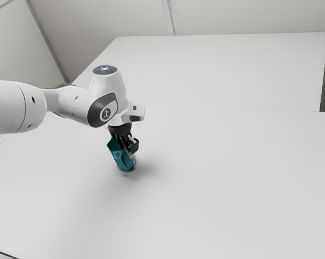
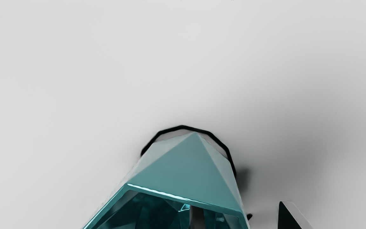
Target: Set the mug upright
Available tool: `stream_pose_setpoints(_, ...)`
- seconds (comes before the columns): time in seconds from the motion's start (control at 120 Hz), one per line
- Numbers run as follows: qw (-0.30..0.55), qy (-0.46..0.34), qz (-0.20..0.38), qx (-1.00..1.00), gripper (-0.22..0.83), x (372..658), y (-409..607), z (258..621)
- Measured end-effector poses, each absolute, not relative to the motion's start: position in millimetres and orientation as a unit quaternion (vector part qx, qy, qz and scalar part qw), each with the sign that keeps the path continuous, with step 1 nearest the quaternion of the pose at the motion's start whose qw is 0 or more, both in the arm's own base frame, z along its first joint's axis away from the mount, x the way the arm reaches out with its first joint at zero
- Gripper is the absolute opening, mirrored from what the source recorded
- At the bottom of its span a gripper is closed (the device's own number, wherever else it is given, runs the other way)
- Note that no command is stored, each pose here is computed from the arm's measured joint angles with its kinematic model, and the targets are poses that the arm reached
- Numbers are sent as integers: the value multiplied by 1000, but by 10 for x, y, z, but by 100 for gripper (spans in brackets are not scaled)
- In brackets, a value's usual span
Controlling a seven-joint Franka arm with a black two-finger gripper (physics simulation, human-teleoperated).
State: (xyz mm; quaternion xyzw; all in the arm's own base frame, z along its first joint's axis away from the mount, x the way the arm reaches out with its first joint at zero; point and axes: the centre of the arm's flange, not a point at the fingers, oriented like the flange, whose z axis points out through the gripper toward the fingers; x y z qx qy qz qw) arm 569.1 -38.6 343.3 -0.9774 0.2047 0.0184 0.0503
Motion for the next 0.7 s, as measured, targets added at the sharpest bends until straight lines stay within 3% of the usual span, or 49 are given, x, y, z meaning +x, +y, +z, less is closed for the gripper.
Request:
stream_pose_setpoints(0.4, 49, 212, -12, -976, 22, 5751, -473, 3738)
stream_pose_setpoints(0.7, 47, 211, -59, -975, 23, 5888, -564, 4322)
